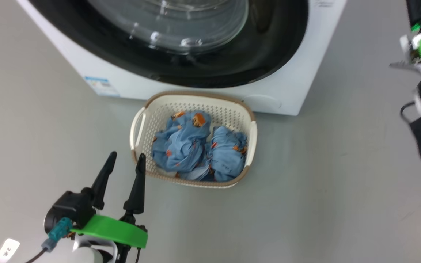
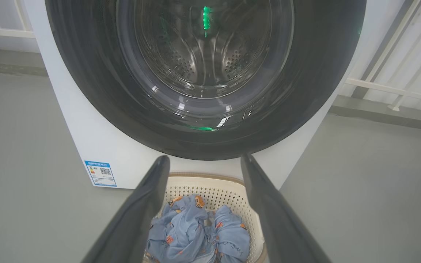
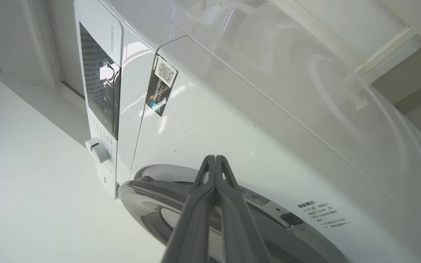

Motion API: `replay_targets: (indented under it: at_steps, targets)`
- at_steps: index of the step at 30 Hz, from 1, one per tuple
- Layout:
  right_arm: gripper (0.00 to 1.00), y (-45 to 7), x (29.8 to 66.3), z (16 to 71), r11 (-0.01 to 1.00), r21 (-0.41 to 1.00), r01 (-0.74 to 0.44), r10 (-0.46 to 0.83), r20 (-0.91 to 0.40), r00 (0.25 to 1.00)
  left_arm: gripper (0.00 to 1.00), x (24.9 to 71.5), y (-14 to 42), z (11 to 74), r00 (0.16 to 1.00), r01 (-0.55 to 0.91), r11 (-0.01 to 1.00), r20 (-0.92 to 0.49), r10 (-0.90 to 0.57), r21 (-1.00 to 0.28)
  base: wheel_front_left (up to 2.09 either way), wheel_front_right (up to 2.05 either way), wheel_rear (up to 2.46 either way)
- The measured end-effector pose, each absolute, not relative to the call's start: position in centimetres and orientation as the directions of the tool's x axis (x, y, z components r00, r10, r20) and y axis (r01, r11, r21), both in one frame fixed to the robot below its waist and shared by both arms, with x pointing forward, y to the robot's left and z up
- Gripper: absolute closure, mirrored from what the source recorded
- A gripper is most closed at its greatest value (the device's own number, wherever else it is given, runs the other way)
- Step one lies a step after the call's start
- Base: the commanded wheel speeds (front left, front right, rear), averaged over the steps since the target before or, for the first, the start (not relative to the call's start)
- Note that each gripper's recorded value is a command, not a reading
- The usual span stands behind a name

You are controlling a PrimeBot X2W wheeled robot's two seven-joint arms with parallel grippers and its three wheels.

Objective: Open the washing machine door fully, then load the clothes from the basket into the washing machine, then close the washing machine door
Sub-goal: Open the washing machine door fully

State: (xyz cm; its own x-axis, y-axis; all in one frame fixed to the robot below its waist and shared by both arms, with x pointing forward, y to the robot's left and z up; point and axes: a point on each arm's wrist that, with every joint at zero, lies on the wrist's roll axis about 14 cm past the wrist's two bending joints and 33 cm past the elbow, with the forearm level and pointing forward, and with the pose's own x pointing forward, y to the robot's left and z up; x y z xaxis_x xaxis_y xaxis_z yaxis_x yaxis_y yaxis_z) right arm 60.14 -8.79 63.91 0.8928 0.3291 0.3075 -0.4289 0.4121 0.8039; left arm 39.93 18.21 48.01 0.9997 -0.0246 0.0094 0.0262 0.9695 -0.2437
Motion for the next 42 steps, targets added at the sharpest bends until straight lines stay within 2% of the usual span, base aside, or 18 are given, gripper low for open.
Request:
replay_targets:
  at_steps: [5,12,28,42]
  targets:
    - [1.0,-5.9,62.0,61.7,0.338,0.854,-0.395,0.477,0.206,0.854,0.0,40.4,19.0,47.3,1.0,-0.002,0.967,-0.012,-0.001,-0.255,0.0,0.0,0.0]
    - [1.0,-2.6,63.1,58.3,0.281,0.899,-0.335,0.646,0.08,0.759,0.0,40.8,19.6,46.1,0.999,-0.026,0.967,-0.043,0.015,-0.254,0.0,0.0,0.0]
    - [1.0,0.0,65.8,55.1,0.237,0.935,-0.265,0.768,-0.013,0.64,0.0,42.4,19.6,44.9,0.998,-0.03,0.962,-0.069,0.012,-0.273,0.0,0.0,0.0]
    - [1.0,1.5,66.1,55.3,0.24,0.928,-0.286,0.803,-0.023,0.596,0.0,42.7,19.5,45.0,0.998,-0.023,0.961,-0.066,0.005,-0.274,0.0,0.0,0.0]
